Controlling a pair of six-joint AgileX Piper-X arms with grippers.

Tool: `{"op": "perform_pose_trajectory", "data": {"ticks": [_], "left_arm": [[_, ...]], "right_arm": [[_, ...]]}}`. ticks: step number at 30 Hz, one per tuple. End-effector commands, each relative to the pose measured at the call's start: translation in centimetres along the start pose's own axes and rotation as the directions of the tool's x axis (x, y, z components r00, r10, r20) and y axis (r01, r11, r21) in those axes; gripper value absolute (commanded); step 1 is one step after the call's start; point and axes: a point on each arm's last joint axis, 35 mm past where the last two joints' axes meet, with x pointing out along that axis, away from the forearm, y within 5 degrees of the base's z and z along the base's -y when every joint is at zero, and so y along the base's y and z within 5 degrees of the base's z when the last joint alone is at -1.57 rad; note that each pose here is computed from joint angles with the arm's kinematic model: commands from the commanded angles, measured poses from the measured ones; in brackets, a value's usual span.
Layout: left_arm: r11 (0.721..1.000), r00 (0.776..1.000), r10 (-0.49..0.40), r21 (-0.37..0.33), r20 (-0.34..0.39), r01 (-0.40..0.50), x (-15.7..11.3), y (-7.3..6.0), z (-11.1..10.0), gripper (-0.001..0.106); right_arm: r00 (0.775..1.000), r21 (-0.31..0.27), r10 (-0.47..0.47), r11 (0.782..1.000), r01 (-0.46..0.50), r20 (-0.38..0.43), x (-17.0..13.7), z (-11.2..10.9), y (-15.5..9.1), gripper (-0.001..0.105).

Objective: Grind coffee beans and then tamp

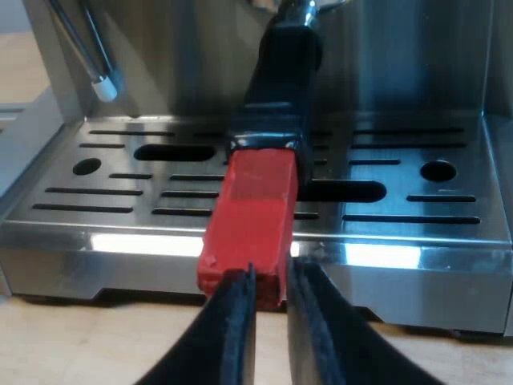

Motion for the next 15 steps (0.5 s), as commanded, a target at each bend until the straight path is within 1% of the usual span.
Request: {"op": "perform_pose_trajectory", "data": {"ticks": [1,4,6,9,10,15], "left_arm": [[1.0,1.0,-0.022,0.015,0.019,0.022,-0.1,-0.3,0.4,0.072],[1.0,1.0,-0.022,0.015,0.019,0.022,-0.1,-0.3,0.4,0.072],[1.0,1.0,-0.022,0.015,0.019,0.022,-0.1,-0.3,0.4,0.072],[1.0,1.0,-0.022,0.015,0.019,0.022,-0.1,-0.3,0.4,0.072],[1.0,1.0,-0.022,0.015,0.019,0.022,-0.1,-0.3,0.4,0.072],[1.0,1.0,-0.022,0.015,0.019,0.022,-0.1,-0.3,0.4,0.072]], "right_arm": [[0.996,0.016,-0.084,0.996,0.084,0.014,0.7,0.5,-0.9,0.012],[0.988,0.028,-0.15,0.988,0.149,0.036,0.7,0.8,-1.1,0.012],[0.984,0.024,-0.172,0.985,0.171,0.053,0.7,1.1,-1.2,0.012],[0.981,0.019,-0.182,0.983,0.181,0.069,0.7,1.3,-1.2,0.012],[0.977,0.009,-0.192,0.981,0.192,0.096,0.7,1.8,-1.2,0.012],[0.976,-0.002,-0.19,0.981,0.192,0.103,0.7,2.0,-1.2,0.012]]}}
